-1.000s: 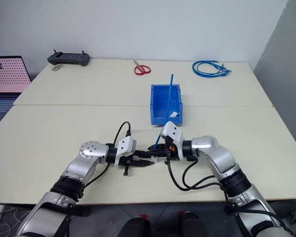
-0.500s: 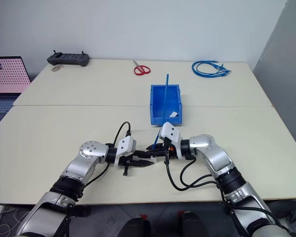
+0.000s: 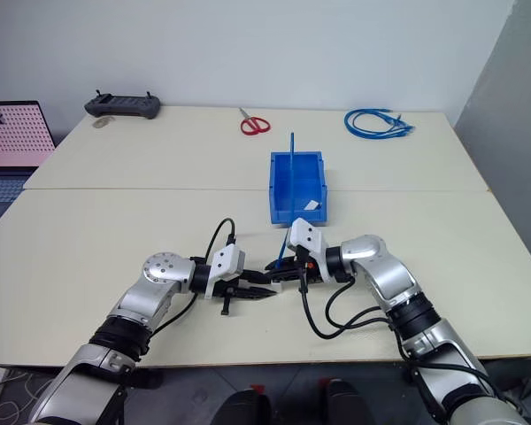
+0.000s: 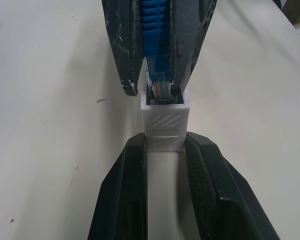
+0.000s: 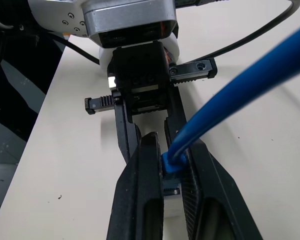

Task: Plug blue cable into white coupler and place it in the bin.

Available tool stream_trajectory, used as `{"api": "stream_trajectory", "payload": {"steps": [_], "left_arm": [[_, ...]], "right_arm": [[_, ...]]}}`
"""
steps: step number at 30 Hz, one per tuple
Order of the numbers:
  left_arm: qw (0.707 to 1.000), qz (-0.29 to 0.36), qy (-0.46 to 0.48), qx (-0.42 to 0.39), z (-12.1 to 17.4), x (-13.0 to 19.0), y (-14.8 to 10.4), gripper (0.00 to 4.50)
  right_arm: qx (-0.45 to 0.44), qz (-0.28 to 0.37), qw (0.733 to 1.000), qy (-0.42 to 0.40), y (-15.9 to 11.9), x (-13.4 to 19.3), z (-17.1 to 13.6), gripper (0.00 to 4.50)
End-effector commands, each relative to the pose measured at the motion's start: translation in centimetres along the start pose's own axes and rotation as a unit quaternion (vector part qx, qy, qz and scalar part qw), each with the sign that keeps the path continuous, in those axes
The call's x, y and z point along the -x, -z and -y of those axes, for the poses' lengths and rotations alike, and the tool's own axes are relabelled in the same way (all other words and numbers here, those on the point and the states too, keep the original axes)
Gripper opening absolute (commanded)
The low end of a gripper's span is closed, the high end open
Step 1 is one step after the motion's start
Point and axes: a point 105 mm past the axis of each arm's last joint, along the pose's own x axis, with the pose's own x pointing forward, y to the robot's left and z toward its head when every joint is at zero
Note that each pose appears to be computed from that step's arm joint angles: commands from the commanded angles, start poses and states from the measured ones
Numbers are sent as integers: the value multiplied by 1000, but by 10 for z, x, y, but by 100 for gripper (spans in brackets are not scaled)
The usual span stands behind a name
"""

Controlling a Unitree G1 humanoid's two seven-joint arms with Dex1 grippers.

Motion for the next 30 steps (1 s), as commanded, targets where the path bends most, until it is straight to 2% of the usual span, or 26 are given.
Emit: {"api": "stream_trajectory", "payload": {"steps": [1, 6, 12, 27, 30], "left_arm": [[1000, -7, 23, -5, 8, -3, 1, 76], [1000, -8, 22, -5, 7, -2, 1, 76], [1000, -8, 22, -6, 8, -2, 1, 76], [1000, -5, 22, -7, 10, -5, 1, 76], [1000, -5, 22, -6, 10, -5, 2, 76]], "right_arm": [[25, -17, 1000, 3, 1, -3, 2, 21], [41, -36, 999, -4, 14, -8, -2, 21], [37, -74, 996, -23, 45, -13, -14, 21], [-7, -91, 996, -24, 70, -20, -17, 21], [-12, -112, 993, -27, 80, -19, -20, 21]]}}
